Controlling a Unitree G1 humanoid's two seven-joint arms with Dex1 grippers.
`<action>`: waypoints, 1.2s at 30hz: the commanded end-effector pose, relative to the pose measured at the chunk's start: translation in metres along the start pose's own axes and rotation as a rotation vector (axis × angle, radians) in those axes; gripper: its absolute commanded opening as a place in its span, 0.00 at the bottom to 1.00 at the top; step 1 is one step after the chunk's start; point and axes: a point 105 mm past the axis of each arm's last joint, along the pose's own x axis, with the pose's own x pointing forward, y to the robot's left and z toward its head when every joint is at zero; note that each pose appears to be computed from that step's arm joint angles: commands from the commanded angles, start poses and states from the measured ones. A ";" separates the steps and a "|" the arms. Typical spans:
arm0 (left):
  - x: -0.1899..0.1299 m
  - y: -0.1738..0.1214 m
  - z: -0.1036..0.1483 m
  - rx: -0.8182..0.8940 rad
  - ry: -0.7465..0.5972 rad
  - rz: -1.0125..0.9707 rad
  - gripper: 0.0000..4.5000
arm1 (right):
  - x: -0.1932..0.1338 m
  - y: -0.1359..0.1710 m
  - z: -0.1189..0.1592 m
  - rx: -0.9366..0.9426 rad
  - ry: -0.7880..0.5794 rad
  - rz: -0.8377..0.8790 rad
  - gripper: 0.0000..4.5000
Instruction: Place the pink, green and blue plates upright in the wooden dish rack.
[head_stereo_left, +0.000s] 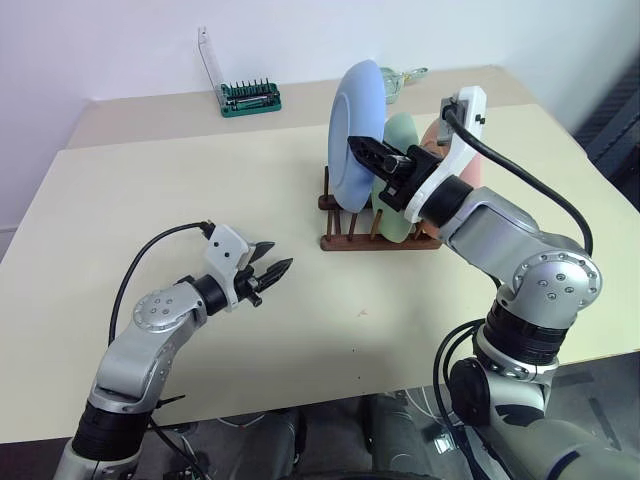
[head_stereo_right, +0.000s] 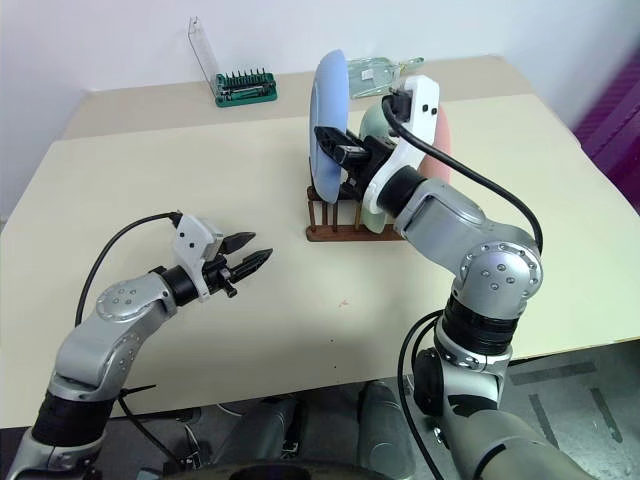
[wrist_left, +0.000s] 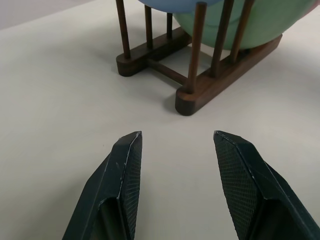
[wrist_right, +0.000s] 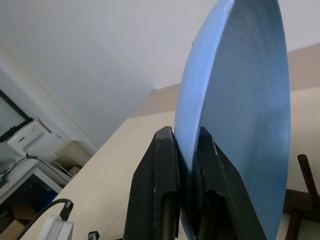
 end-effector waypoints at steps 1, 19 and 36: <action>-0.002 -0.003 0.011 0.026 -0.033 0.001 0.51 | 0.003 0.004 -0.001 -0.009 0.014 0.000 0.00; 0.006 -0.008 0.008 0.015 -0.026 -0.018 0.52 | -0.070 0.001 0.060 -0.721 -0.103 0.162 0.80; 0.001 0.024 -0.029 0.030 0.042 0.112 0.52 | -0.190 -0.144 -0.028 -0.667 0.296 -0.305 0.80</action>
